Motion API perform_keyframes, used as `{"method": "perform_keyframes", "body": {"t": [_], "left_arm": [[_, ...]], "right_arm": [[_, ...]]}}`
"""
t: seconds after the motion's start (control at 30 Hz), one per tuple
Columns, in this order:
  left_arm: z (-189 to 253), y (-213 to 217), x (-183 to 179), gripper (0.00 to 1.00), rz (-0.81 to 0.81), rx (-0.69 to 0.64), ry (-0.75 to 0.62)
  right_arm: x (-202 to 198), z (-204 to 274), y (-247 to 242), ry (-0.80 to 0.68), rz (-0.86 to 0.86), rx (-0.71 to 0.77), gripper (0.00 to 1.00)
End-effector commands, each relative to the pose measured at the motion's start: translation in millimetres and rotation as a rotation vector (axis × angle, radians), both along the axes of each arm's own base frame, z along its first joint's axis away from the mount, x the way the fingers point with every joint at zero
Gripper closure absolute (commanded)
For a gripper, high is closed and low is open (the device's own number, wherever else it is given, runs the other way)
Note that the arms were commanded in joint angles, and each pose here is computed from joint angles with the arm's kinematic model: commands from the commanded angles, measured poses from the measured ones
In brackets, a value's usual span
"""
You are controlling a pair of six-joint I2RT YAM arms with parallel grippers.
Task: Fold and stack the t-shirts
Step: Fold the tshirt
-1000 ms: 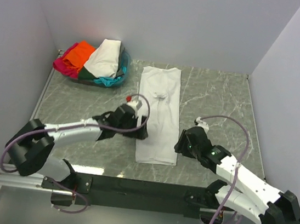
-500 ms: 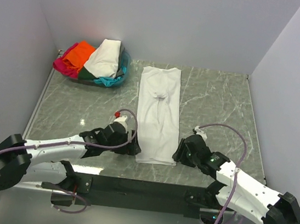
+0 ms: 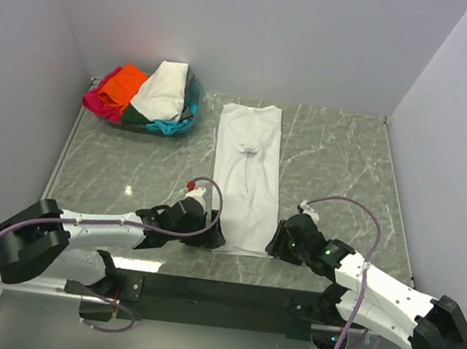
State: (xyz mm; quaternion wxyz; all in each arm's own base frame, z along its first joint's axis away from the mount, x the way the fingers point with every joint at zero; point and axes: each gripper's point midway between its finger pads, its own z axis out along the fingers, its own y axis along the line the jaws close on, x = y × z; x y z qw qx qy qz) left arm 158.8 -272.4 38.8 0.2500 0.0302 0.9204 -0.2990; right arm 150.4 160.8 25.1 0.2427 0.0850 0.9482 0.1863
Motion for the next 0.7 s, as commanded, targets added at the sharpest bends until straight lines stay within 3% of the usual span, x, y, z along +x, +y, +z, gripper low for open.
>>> {"method": "perform_keyframes", "body": {"t": [0.0,0.2,0.43,0.67], "left_arm": [[-7.2,-6.1,-10.1,0.16,-0.024,-0.005,0.032],[-15.2,-10.7,-20.5,0.25,-0.042,0.046,0.049],[-28.2,-2.3,-28.9,0.53,-0.028,0.127,0.067],[-34.7,-1.7,-27.1,0.72,-0.024,0.165,0.057]], "right_arm": [[1.6,-0.4,4.7,-0.013,-0.008,0.020,0.42],[0.5,-3.4,8.7,-0.002,0.001,0.016,0.43],[0.4,-2.0,13.2,-0.003,0.019,0.010,0.43],[-0.1,-7.6,13.1,0.009,0.022,-0.010,0.46]]}}
